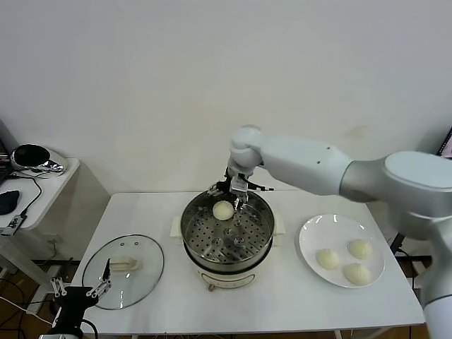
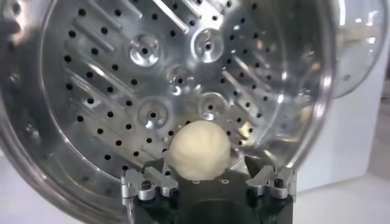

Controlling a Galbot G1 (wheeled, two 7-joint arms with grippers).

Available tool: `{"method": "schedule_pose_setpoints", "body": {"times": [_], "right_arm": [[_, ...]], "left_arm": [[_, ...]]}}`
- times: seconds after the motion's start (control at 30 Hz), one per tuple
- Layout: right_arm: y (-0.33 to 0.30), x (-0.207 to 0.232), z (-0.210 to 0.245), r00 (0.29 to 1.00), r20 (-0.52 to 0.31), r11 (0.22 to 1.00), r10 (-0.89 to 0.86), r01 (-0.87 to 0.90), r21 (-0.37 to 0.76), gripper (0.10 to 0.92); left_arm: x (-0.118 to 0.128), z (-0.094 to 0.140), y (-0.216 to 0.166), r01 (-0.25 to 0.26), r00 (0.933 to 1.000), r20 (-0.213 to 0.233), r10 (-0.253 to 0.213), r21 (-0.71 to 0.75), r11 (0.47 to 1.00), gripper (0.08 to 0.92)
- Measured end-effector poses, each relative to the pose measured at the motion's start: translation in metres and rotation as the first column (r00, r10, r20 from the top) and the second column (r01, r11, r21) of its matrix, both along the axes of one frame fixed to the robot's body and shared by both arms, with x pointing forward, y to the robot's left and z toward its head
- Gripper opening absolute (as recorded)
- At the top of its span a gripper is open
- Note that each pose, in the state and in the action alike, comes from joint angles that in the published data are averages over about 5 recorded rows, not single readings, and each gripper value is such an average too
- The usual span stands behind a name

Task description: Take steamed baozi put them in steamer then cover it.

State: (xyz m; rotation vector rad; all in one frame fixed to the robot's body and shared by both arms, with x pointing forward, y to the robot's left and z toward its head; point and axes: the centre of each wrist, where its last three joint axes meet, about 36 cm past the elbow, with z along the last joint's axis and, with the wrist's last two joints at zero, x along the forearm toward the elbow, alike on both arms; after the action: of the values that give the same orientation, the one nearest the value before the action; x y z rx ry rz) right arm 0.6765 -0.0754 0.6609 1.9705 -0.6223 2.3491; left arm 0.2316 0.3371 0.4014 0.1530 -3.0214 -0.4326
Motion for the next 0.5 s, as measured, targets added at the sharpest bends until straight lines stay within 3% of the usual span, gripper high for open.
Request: {"method": "schedule_pose_setpoints", "body": {"times": [0.2,0.5], "right_arm": [[-0.059,-0.024,0.039,0.952,0.002,0.952,-0.305,0.305,0.022,0.823],[-0.166,-0.064,0.044,0.765,-0.074,0.764,-0.64,0.643,0.045,0.823]], "left_arm": [[0.0,0.007,-0.002,0.014,0.9999,-0.003,-0.014,0.006,1.0,0.823],[0.001,0.015,-0.005,0.023,0.9997,0.002,-0.023,0.024,0.999,0.823]]}}
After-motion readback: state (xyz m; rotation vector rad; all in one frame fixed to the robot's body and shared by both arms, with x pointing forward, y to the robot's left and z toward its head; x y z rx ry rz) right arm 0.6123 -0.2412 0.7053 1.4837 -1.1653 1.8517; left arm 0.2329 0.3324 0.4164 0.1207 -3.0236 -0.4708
